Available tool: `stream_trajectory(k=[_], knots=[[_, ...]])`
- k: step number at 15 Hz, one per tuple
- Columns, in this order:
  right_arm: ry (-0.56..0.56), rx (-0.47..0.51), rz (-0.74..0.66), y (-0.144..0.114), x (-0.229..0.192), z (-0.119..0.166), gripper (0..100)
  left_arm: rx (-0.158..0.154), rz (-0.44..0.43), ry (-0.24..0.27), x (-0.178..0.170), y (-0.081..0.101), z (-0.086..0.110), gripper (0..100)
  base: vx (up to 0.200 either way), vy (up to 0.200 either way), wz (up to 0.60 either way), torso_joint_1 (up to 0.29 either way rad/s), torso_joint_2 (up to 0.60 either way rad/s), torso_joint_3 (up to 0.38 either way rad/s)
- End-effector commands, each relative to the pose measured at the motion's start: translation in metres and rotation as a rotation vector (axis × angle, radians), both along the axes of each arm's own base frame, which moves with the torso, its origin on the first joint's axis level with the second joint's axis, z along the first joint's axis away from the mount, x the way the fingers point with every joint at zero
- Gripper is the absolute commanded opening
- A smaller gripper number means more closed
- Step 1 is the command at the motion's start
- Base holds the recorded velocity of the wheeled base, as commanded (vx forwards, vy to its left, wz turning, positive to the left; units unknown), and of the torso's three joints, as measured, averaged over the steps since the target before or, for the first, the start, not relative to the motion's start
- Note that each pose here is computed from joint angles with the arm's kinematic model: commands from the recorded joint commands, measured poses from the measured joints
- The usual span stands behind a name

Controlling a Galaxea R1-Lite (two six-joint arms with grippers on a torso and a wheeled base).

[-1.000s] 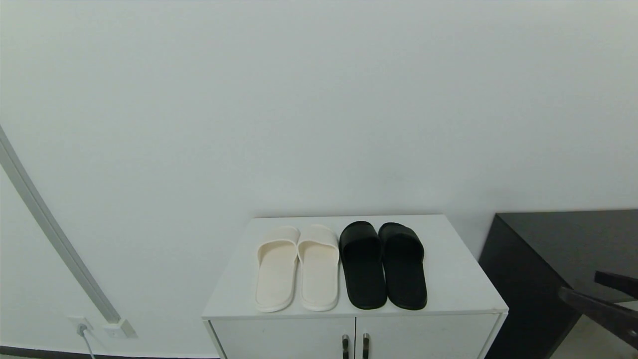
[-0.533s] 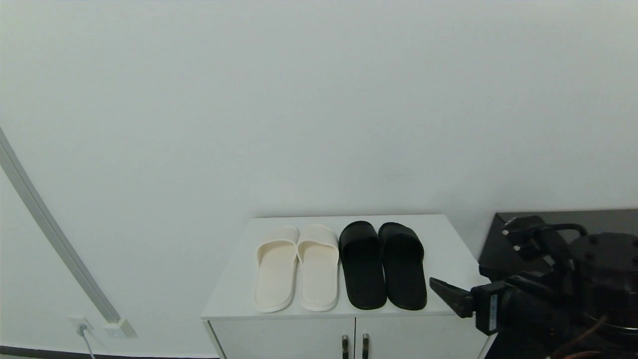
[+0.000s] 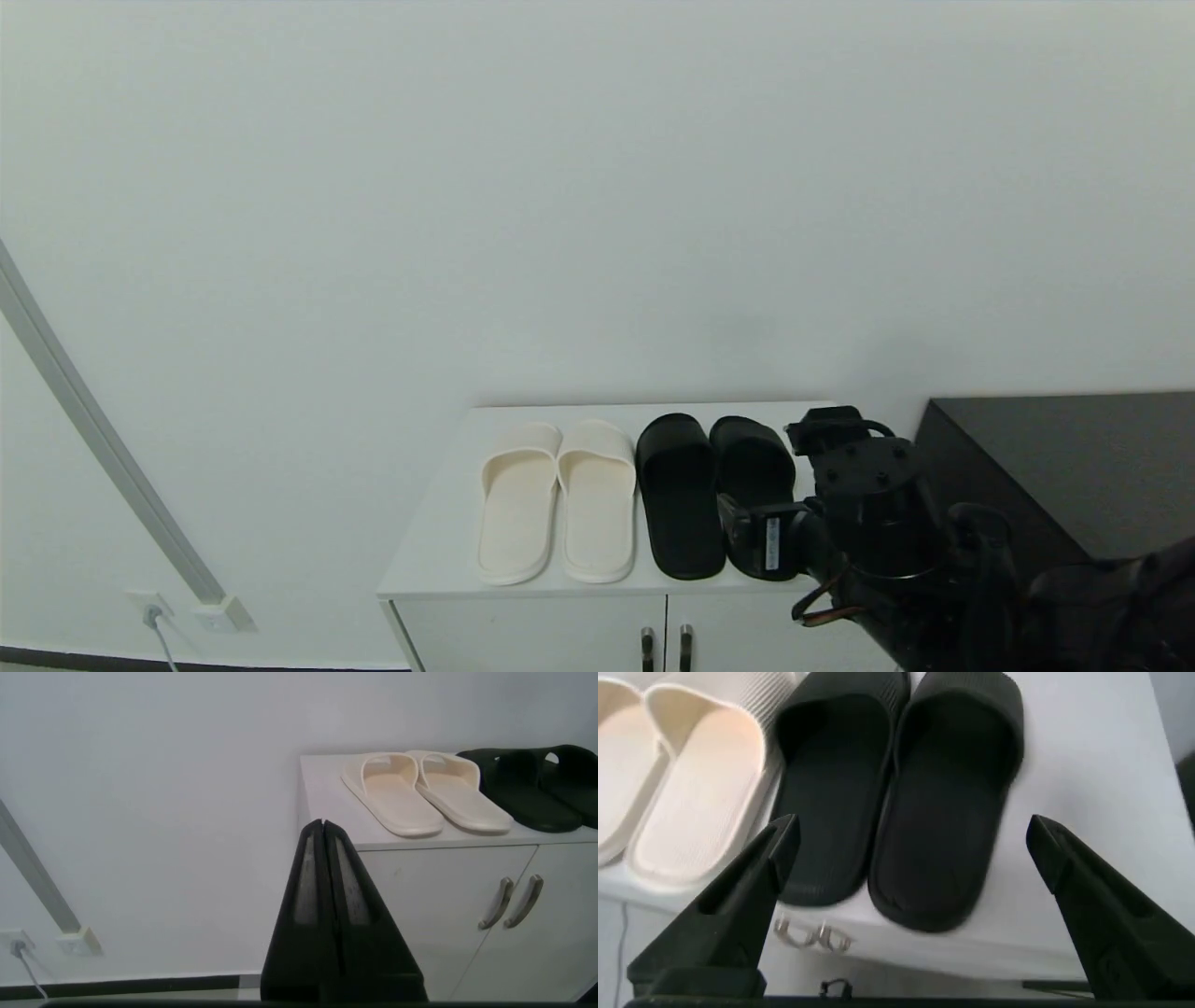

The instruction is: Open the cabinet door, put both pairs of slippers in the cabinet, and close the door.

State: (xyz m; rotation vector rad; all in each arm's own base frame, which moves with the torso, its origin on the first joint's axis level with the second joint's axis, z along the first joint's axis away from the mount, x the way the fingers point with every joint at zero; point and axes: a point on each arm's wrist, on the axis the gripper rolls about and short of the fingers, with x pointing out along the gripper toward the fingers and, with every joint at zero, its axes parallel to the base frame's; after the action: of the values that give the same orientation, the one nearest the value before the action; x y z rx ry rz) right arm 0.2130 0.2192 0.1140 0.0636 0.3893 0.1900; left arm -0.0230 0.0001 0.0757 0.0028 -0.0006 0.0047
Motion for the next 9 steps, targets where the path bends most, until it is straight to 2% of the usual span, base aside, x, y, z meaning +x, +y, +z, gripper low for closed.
stream_trajectory(k=[1, 9], knots=[[0.006, -0.025, -0.018, 0.018, 0.016, -0.023, 100, 0.0, 0.003, 0.001, 0.0, 0.0, 0.0, 0, 0.0, 0.0, 0.0, 0.0, 0.0, 0.0], [-0.02, -0.011, -0.103, 0.036, 0.074, -0.05, 100, 0.002, 0.0, 0.002, 0.0, 0.0, 0.0, 0, 0.0, 0.0, 0.0, 0.0, 0.0, 0.0]])
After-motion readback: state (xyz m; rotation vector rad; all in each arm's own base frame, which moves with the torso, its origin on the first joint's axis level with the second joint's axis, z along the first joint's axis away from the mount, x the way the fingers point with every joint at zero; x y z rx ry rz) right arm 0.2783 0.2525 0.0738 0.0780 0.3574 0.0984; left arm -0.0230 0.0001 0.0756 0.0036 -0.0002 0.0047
